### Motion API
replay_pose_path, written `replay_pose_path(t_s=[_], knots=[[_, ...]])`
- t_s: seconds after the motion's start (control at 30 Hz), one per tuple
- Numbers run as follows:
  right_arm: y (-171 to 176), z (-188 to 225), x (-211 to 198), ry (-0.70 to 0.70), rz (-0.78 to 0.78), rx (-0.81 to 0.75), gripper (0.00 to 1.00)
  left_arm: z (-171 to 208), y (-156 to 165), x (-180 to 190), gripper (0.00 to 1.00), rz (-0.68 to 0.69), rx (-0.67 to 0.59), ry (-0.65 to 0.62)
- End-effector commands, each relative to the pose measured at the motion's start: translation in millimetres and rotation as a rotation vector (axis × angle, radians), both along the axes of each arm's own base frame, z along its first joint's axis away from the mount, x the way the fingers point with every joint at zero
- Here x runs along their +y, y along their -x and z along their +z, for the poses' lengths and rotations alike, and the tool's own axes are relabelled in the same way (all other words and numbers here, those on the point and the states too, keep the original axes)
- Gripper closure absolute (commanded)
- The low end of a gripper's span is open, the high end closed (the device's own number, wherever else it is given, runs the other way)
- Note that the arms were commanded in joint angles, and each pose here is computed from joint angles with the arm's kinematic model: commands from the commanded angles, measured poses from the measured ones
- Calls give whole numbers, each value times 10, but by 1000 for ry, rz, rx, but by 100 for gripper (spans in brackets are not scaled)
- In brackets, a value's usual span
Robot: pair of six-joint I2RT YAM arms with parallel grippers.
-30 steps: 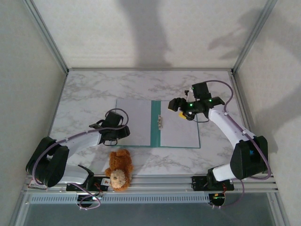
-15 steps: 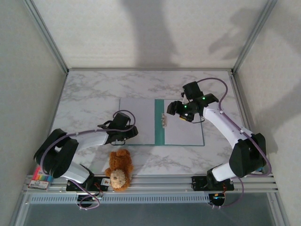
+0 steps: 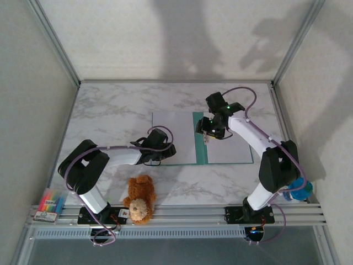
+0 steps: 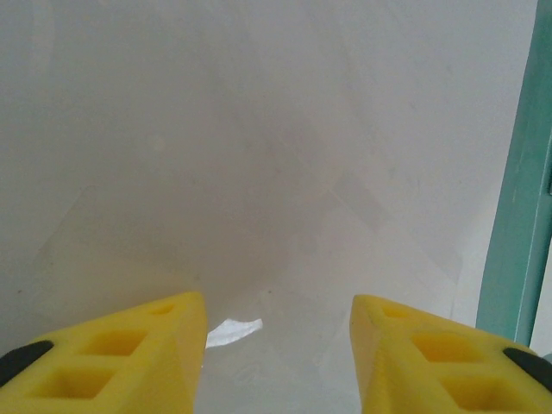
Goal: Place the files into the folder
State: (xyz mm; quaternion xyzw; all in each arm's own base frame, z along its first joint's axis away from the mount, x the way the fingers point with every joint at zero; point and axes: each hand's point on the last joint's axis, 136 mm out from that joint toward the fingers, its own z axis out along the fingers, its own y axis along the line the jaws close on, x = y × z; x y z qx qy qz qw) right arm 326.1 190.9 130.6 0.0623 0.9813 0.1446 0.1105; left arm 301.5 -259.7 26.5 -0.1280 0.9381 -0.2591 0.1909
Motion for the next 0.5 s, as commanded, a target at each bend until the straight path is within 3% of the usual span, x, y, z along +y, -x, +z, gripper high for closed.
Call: replay_pose_path(t_s=[0.0,0.47], knots=[[-75,-37,-68,82,4,3,52,-143,68,24,51,2,48,-41],[-268,-361,-4,134,-17,62,69,-244,101,74,50,-2,67,-76]])
